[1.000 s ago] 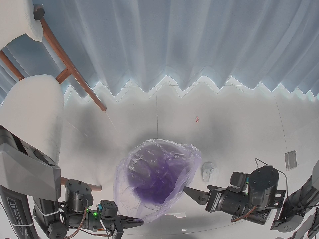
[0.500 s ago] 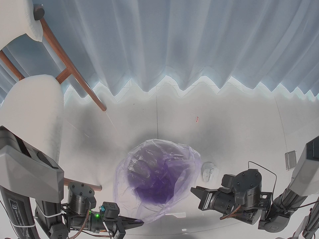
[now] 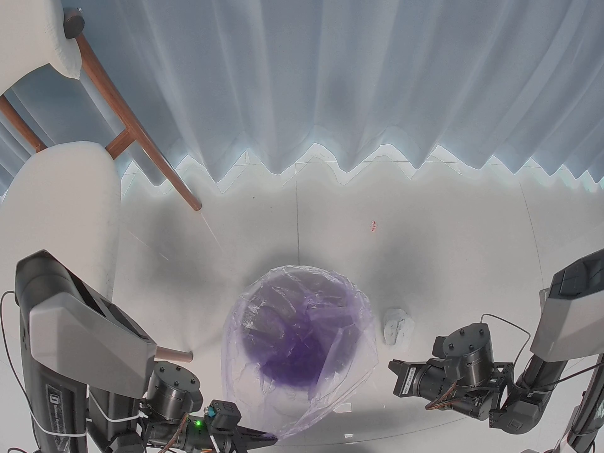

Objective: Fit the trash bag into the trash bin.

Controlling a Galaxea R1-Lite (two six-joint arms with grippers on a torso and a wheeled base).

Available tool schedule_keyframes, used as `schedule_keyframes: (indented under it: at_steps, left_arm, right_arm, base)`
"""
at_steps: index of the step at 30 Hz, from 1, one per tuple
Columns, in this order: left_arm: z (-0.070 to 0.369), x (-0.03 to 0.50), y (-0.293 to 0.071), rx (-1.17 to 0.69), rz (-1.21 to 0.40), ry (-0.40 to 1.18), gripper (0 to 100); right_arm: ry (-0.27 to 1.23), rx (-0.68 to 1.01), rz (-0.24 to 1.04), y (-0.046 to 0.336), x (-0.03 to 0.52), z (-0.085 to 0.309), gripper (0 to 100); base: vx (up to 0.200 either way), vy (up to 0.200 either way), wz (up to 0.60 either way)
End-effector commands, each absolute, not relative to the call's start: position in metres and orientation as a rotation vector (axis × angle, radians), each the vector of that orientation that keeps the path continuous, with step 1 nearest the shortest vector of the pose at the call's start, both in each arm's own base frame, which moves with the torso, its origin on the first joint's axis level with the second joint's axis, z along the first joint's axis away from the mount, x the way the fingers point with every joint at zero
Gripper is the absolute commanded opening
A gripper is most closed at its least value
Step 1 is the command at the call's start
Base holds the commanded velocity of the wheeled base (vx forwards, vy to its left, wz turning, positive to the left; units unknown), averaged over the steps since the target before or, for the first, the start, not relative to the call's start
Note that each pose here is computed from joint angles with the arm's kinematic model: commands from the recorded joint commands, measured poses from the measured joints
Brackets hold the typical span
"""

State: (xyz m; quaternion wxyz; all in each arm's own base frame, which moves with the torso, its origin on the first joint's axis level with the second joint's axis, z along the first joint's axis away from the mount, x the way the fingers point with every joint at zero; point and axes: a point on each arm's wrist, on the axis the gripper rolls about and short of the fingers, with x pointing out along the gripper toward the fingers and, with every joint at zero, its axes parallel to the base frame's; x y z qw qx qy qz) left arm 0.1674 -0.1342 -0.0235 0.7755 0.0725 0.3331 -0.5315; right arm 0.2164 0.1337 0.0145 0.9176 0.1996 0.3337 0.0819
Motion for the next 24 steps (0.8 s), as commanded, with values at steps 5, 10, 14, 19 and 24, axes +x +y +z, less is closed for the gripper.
schedule_keyframes:
  at_steps: [5,10,14,19,24]
  left_arm:
    - [-0.051,0.159,-0.14,0.205,-1.135,0.844,0]
    - [-0.051,0.169,-0.151,0.201,-1.152,0.784,0]
    - [-0.052,0.17,-0.152,0.2,-1.15,0.785,0]
    - [-0.057,0.169,-0.154,0.205,-1.155,0.799,0]
    - [-0.058,0.17,-0.16,0.22,-1.155,0.781,0]
  right_arm:
    - [0.754,0.383,0.116,0.13,0.222,-0.01,0]
    - [0.659,0.426,0.166,0.127,0.216,0.002,0]
    - [0.706,0.381,0.17,0.106,0.183,0.004,0]
    - [0.642,0.434,0.155,0.1,0.19,0.013,100]
    - [0.645,0.422,0.208,0.104,0.199,0.005,100]
  base:
    - [0.0,0.0,0.0]
    - [0.0,0.0,0.0]
    - [0.0,0.0,0.0]
    - [0.0,0.0,0.0]
    - [0.0,0.0,0.0]
